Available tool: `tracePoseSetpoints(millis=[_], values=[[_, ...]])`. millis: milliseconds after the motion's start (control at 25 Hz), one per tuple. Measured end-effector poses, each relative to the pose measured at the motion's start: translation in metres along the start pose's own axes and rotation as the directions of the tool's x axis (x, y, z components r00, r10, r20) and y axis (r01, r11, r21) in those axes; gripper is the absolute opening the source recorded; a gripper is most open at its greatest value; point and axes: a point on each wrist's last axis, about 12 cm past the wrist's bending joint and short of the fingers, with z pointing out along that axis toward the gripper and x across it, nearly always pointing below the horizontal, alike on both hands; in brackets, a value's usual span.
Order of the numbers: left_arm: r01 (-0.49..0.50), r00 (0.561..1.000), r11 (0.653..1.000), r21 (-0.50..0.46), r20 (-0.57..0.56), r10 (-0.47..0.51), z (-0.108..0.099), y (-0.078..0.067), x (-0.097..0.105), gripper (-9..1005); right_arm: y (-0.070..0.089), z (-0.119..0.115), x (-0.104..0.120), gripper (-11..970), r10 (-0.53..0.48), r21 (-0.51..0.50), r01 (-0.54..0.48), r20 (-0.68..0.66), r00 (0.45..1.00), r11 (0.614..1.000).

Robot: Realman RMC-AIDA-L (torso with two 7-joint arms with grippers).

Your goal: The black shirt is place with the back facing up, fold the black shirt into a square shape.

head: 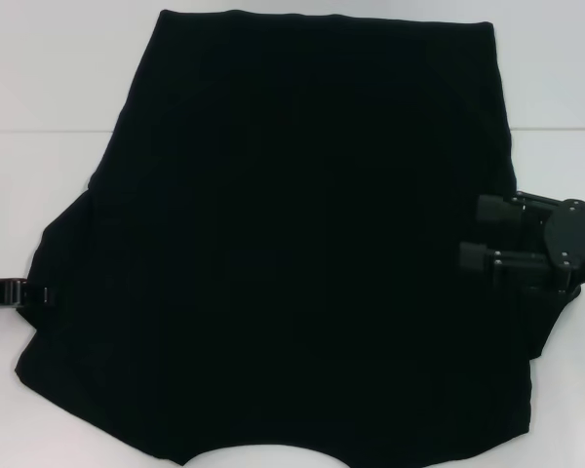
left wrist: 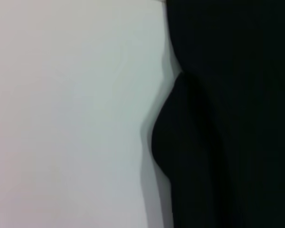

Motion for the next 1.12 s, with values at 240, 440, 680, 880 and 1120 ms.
tracePoseSetpoints(millis=[240, 440, 680, 880, 1120], values=[[-0.011, 1.000, 1.000, -0.008, 0.007, 0.011, 0.0008, -0.0009, -0.0029, 514, -0.0002, -0.0010, -0.0018, 884, -0.006, 0.001, 0.006, 0.012, 1.000, 1.000], [-0.014, 1.000, 1.000, -0.013, 0.014, 0.014, 0.0009, -0.0009, -0.0045, 252, 0.0003, -0.0012, -0.0011, 884, -0.003, 0.001, 0.003, 0.013, 1.000, 1.000], [-0.015, 1.000, 1.000, -0.013, 0.014, 0.015, 0.0009, -0.0010, -0.0049, 56, 0.0009, -0.0018, -0.0002, 882, 0.000, 0.001, 0.000, 0.014, 1.000, 1.000], [0.003, 1.000, 1.000, -0.016, 0.030, -0.003, 0.0000, 0.0010, -0.0044, 0, 0.0003, -0.0018, -0.0009, 884, 0.001, 0.009, -0.001, 0.032, 0.999, 1.000], [0.057, 0.996, 0.998, -0.024, 0.068, -0.056, -0.0033, 0.0085, -0.0016, 1, 0.0001, -0.0028, -0.0008, 885, 0.006, 0.016, -0.007, 0.044, 0.999, 1.000]])
